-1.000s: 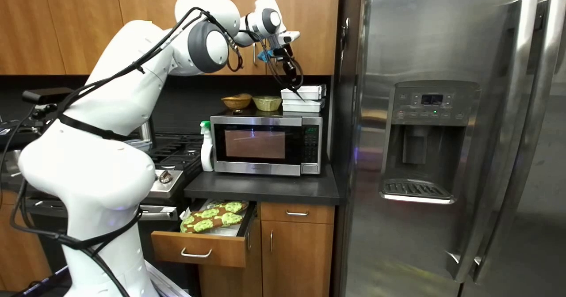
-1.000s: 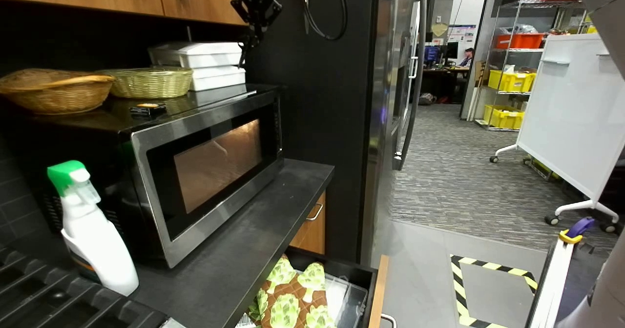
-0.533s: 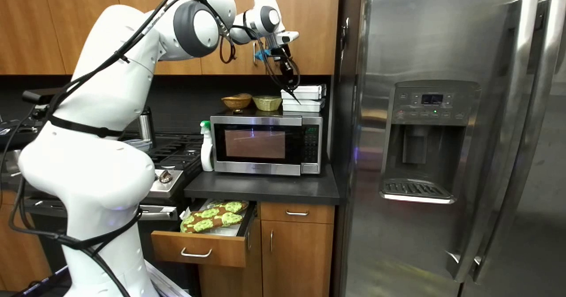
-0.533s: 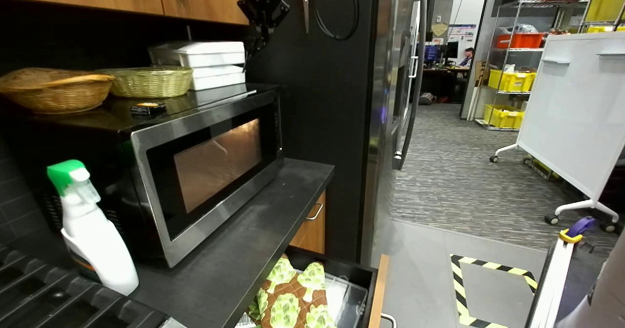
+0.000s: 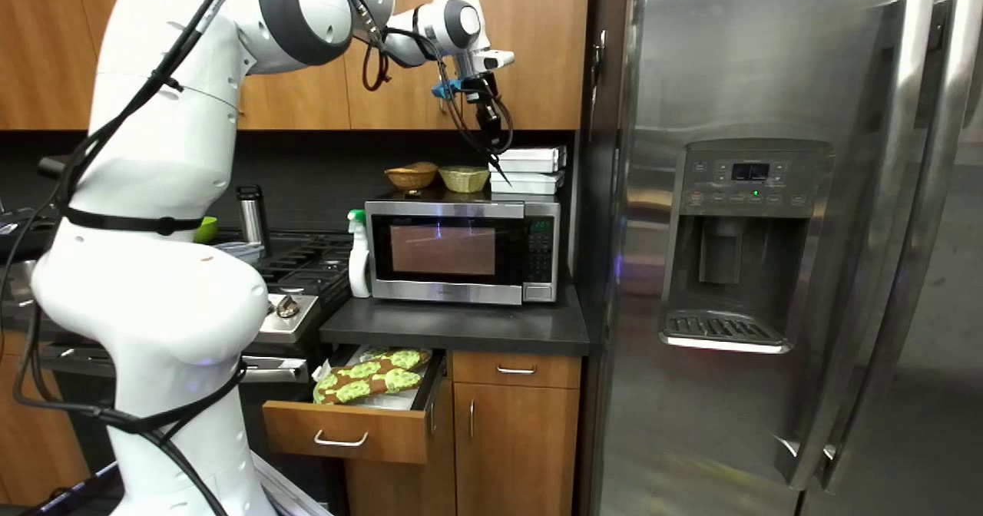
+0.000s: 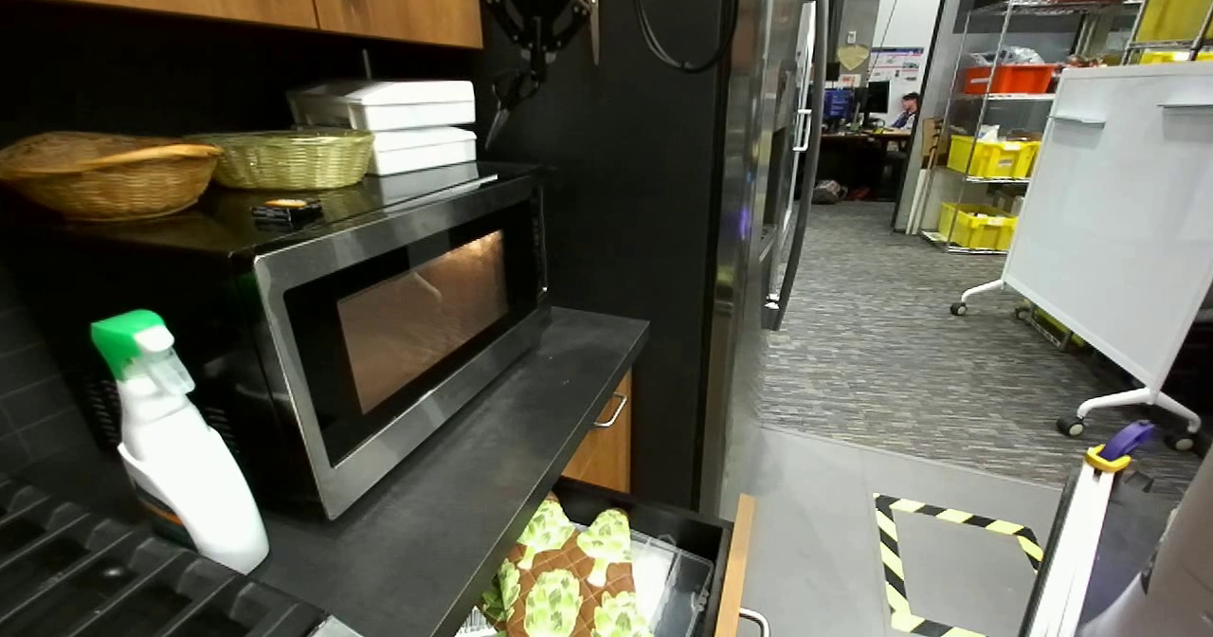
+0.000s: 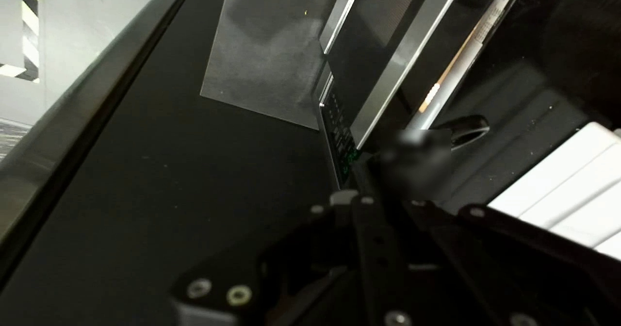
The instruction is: Put the scissors in the open drawer
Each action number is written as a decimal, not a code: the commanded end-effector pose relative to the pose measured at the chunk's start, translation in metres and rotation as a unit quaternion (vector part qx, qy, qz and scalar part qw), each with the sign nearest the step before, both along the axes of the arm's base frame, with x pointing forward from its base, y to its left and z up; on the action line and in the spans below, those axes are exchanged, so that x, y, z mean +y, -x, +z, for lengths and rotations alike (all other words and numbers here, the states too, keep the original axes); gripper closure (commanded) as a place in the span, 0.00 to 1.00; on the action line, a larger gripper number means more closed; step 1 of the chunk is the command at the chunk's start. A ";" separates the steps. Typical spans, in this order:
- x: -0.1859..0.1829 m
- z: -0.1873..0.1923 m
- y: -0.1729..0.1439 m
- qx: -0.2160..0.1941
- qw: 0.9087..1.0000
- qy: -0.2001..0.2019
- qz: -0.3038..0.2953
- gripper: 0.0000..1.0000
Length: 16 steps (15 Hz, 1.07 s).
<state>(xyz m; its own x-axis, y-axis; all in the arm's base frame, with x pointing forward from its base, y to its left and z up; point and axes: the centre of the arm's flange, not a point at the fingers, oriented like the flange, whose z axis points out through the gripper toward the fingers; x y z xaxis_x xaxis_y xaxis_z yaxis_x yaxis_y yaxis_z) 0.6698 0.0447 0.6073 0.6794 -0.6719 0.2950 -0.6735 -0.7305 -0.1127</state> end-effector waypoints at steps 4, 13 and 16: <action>-0.011 0.001 0.044 0.017 0.999 -0.029 0.027 0.98; -0.022 0.016 0.068 0.021 0.999 -0.033 0.036 0.98; -0.029 0.019 0.076 0.023 0.999 -0.033 0.035 0.98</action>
